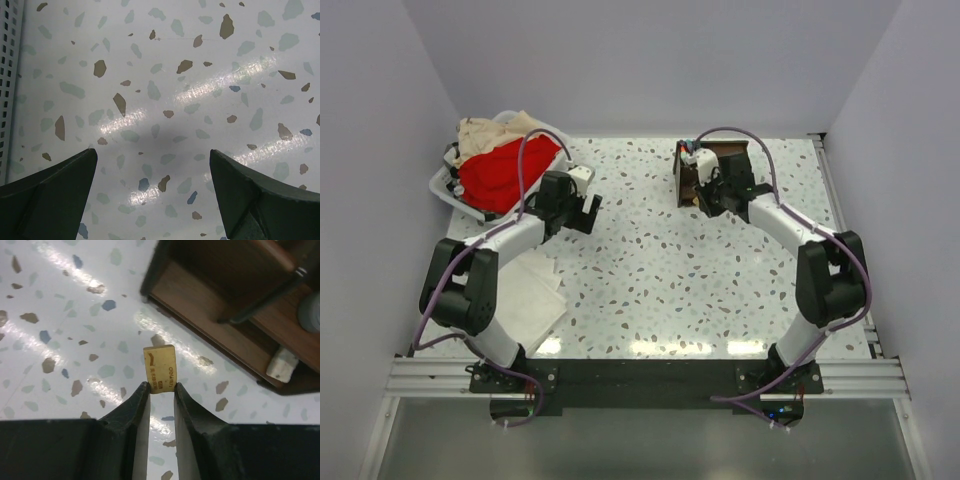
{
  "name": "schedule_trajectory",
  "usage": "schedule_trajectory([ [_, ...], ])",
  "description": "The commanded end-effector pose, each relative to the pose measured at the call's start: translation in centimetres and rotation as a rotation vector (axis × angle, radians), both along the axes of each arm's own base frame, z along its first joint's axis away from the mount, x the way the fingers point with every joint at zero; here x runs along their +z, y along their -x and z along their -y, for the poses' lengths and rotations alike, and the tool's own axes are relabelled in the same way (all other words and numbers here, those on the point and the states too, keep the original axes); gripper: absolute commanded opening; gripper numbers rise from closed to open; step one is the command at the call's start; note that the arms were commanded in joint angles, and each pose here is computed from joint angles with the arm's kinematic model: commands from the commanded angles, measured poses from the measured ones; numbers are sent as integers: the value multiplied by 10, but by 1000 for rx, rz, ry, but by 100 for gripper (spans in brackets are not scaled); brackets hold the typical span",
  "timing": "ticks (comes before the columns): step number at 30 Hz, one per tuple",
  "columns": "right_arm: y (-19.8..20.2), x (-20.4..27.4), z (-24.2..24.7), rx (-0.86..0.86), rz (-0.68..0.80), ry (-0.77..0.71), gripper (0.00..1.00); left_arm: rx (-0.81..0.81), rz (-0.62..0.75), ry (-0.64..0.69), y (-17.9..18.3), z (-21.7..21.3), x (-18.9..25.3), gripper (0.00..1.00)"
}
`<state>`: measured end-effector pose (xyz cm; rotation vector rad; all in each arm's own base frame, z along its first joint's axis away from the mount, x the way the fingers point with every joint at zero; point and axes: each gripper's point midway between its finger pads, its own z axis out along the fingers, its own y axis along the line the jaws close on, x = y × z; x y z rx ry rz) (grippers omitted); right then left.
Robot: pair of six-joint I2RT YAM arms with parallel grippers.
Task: Sort the stationery into containers
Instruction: Place the stationery in the storage box.
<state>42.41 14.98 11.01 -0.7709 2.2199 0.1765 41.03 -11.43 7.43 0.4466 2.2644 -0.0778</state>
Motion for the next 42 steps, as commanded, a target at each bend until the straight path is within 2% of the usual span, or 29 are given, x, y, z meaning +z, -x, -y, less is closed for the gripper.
schedule_trajectory([
  [1,-22,27,39,-256,93,-21,0,5,66,38,-17,7,20,99],
  [2,-25,28,50,-314,97,-21,0,3,66,37,-17,8,20,99],
  [8,-32,21,71,-417,84,-39,0,-1,68,31,-17,9,20,99],
  [42,-89,-12,84,-613,74,-62,0,4,44,6,-17,7,11,99],
])
